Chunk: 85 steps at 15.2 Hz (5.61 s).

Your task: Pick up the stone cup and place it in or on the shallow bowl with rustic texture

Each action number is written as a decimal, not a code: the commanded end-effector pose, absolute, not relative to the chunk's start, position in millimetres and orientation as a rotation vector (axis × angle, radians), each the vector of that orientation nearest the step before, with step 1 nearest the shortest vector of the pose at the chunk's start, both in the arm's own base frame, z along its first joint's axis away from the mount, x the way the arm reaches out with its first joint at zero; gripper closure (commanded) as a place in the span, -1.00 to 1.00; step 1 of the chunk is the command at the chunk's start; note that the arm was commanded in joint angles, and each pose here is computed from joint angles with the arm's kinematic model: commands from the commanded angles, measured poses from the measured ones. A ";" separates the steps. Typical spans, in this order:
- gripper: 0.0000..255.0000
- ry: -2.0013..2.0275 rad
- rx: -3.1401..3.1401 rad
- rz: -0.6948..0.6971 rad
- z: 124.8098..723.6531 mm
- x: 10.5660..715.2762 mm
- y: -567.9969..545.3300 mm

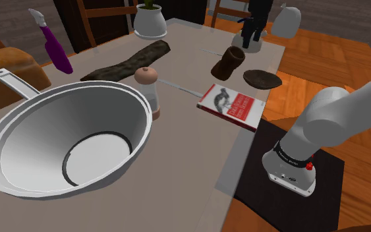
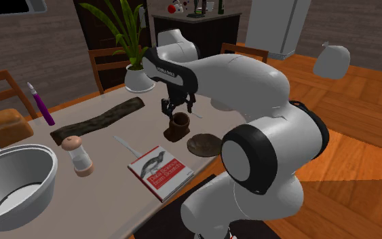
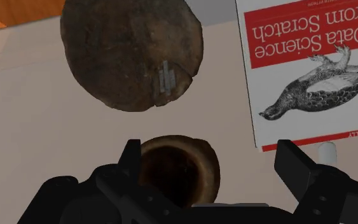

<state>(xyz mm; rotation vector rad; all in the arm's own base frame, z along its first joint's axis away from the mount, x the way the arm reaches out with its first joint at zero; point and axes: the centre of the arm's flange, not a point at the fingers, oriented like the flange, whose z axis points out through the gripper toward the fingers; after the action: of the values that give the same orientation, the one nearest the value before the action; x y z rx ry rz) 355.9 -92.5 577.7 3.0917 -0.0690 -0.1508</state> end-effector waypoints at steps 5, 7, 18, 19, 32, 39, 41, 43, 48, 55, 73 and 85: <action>-1.00 0.029 3.124 -0.171 558.8 406.7 -161.7; -1.00 0.043 3.129 -0.174 550.9 413.6 -171.2; -1.00 0.043 3.129 -0.174 516.4 409.7 -171.5; -1.00 0.043 3.129 -0.174 516.4 409.7 -171.5; 1.00 0.043 3.129 -0.174 516.4 409.7 -171.5; 1.00 0.043 3.129 -0.174 553.3 409.7 -171.5; 1.00 0.043 3.129 -0.174 563.9 409.7 -171.5; 1.00 0.043 3.129 -0.174 574.5 409.7 -171.5; 1.00 0.043 3.129 -0.174 600.9 409.7 -171.5; 1.00 0.043 3.129 -0.174 637.8 409.7 -171.5; 1.00 0.043 3.129 -0.174 690.7 237.6 -202.9; 1.00 0.043 3.129 -0.174 627.4 237.6 -202.9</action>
<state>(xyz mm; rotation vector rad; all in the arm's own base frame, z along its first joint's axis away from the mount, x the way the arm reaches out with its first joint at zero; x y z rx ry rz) 237.0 -202.2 633.8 3.1293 0.0431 -0.1761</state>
